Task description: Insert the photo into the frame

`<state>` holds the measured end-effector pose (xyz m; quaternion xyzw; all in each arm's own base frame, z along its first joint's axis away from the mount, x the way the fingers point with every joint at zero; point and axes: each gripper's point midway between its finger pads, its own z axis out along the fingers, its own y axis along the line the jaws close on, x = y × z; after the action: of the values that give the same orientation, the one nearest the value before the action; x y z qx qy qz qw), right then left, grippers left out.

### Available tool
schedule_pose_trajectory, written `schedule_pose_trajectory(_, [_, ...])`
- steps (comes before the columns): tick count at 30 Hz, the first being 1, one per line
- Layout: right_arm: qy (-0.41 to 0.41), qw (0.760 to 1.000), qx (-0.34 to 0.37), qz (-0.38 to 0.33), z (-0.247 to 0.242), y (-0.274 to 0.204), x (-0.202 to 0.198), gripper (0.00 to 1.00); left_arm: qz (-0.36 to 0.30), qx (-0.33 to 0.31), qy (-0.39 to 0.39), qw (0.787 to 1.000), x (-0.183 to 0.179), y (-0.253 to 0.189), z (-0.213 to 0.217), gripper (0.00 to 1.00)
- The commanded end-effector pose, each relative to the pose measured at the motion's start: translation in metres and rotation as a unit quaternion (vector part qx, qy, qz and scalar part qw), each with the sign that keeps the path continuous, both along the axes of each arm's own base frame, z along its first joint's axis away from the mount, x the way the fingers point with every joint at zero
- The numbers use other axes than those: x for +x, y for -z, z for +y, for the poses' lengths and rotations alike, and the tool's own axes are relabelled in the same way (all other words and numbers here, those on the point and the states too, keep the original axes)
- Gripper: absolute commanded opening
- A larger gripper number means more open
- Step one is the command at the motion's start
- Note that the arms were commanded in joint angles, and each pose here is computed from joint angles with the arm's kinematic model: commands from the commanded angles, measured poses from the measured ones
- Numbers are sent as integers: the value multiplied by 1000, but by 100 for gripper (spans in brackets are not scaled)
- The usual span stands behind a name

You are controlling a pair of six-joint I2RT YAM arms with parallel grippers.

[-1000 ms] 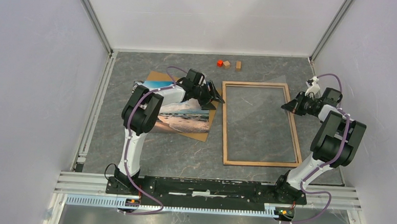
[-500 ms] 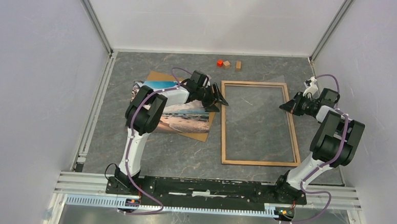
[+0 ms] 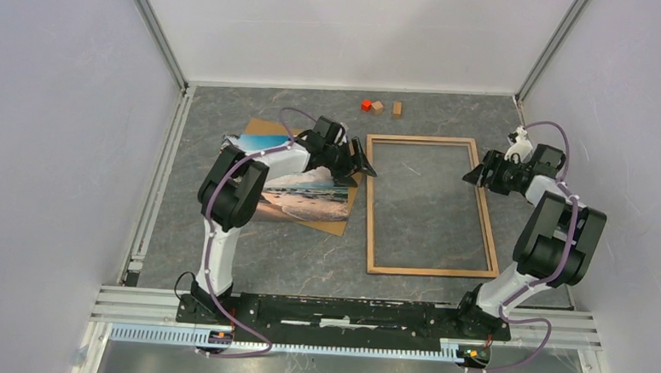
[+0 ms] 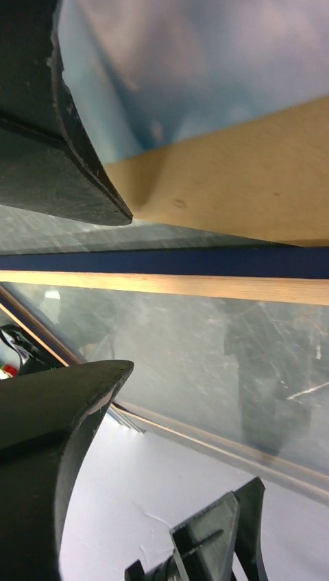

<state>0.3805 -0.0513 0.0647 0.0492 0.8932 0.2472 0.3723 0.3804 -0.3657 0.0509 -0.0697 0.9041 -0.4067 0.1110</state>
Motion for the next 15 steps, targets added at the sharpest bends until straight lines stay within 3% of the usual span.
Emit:
schedule_pose_trajectory(1, [26, 998, -55, -14, -15, -24, 3, 75, -68, 43, 10, 997, -7, -36, 27, 79])
schedule_pose_trajectory(4, [55, 994, -93, 0, -29, -31, 0, 82, -78, 48, 13, 996, -20, -47, 37, 80])
schedule_pose_trajectory(9, [123, 976, -178, 14, -55, -48, -10, 85, -62, 12, 19, 998, -50, -47, 24, 81])
schedule_pose_trajectory(15, [72, 985, -154, -36, 20, -56, -11, 88, -31, -13, 19, 999, -66, -22, -15, 82])
